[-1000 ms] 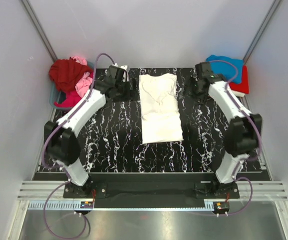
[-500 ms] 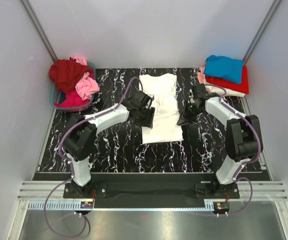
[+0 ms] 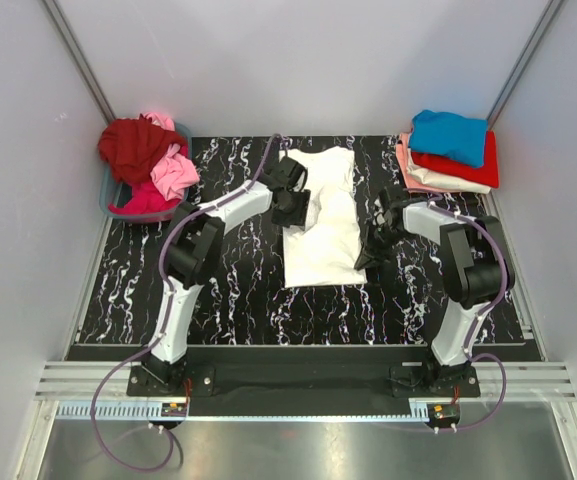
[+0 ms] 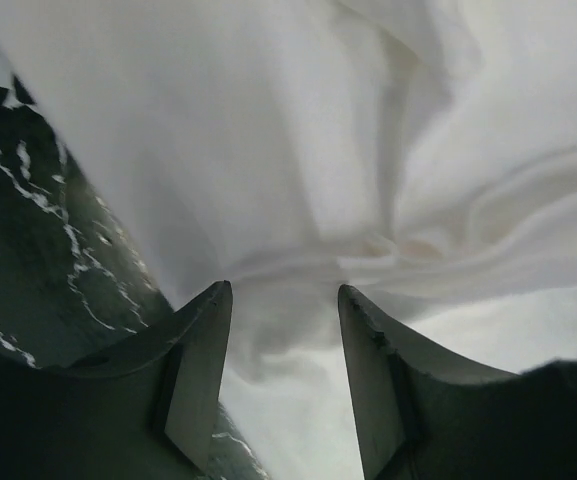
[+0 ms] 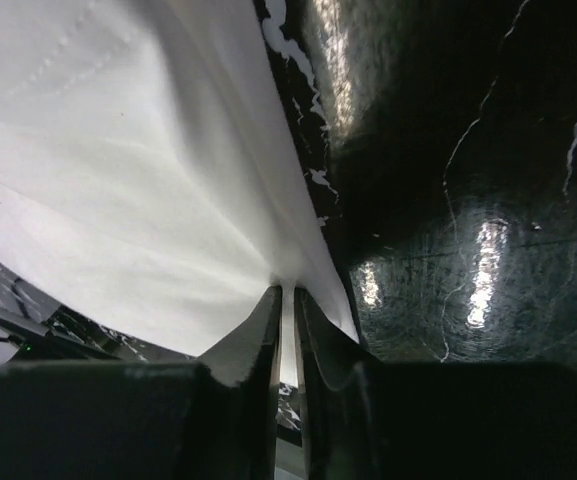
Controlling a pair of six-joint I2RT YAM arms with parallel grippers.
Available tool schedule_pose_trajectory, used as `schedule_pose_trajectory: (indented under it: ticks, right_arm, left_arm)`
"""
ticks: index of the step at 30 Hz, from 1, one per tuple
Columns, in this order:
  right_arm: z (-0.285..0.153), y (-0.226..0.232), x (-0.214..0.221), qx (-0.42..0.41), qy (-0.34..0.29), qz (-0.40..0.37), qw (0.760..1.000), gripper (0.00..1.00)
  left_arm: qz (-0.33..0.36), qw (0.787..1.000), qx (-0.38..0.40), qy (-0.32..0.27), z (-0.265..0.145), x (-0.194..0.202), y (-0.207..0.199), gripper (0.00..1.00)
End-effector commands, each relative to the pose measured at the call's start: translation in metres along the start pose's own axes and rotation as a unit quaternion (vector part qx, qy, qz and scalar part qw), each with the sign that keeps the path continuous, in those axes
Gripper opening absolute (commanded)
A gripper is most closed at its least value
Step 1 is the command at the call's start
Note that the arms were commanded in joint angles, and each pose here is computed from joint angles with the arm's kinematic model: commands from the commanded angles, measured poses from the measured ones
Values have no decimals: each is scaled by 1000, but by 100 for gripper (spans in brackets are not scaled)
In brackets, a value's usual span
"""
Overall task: Fold and stack the t-shirts
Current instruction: Fold the tshirt
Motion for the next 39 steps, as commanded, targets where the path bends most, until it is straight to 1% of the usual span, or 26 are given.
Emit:
schedule_pose_trajectory:
  ticks: [1,3,4,6,7,8,9,10,12,13,15,16,17,18,19,20,21,22,23,25,26,28,29,30,35,39]
  right_arm:
    - [5,-6,2,5,-8,2,1000,18]
    - [2,-4,1,3,-10,3,1000,25]
    - [0,-3,0,1,-8,2,1000,38]
    - [-8,4,-7,-5,-17,-10,1000,55]
    - [-16,8,-8,-6,-22,-14,1000,66]
    - [-25,13,-13,-10,-37,-19,999,70]
    - [-32,16,-14,-7,-44,-22,999,74]
    - [-46,22,-15,-14,-62,-29,998,77]
    - [-64,29,-16,-18,-81,-35,996,83]
    - [-78,35,-15,-23,-100,-43,994,86]
    - [-89,34,-10,-18,-112,-44,993,89]
    - [-96,34,-3,-18,-120,-47,991,89]
    - [-99,32,0,-11,-126,-42,991,91]
    - [-100,30,4,-9,-130,-39,991,91]
    - [-100,24,13,-3,-127,-33,991,92]
    - [-97,21,18,1,-124,-22,992,91]
    - [-94,19,21,-2,-125,-18,992,91]
    - [-87,12,29,-1,-113,-9,994,90]
    - [-82,10,32,-1,-108,-6,994,89]
    - [-72,3,37,2,-96,-2,995,86]
    - [-68,1,38,5,-93,1,996,85]
    - [-58,-5,40,9,-84,6,996,80]
    - [-54,-6,40,14,-81,7,997,78]
    - [-48,-9,39,18,-76,8,997,77]
    - [-26,-19,36,37,-58,23,997,68]
    - [-8,-26,34,39,-46,33,998,53]
  left_arm:
    - [-11,1000,-21,8,4,-13,22,52]
    - [-14,1000,-25,5,0,-20,25,52]
    - [-16,1000,-25,3,-4,-23,25,52]
    - [-15,999,-25,-19,-25,-31,20,54]
    - [-19,999,-29,-21,-30,-27,20,59]
    - [-20,999,-31,-30,-39,-27,18,64]
    - [-20,998,-32,-59,-62,-33,14,67]
    - [-20,998,-31,-56,-69,-26,11,75]
    - [-20,995,-39,-90,-99,-26,5,81]
    - [-23,995,-44,-84,-102,-16,7,84]
    - [-29,993,-41,-103,-127,-7,3,87]
    - [-34,995,-45,-85,-122,11,4,87]
    - [-36,993,-36,-106,-137,16,1,88]
    - [-39,993,-29,-104,-138,26,0,88]
    - [-47,995,-29,-77,-127,51,0,87]
    - [-52,993,-8,-103,-136,54,-5,87]
    - [-52,994,15,-95,-135,67,-11,87]
    - [-68,995,13,-74,-124,89,-7,87]
    - [-73,992,42,-93,-128,91,-13,86]
    - [-86,992,59,-73,-117,119,-17,85]
    - [-90,989,76,-88,-116,120,-20,85]
    - [-106,988,89,-74,-106,139,-21,84]
    - [-109,985,107,-86,-104,138,-25,83]
    - [-113,984,111,-76,-98,149,-23,83]
    - [-142,979,121,-85,-88,156,-23,81]
    - [-151,978,118,-83,-82,164,-25,79]
Point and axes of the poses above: each gripper's point midway between its finger pads, its own z axis out along the fingers, its own y axis along the line the jaws close on, x = y × z, the point moved 9 cm from there along -z, back along the fingers, and after that the axes turned 1 degree about z, right-handed, at the moved point
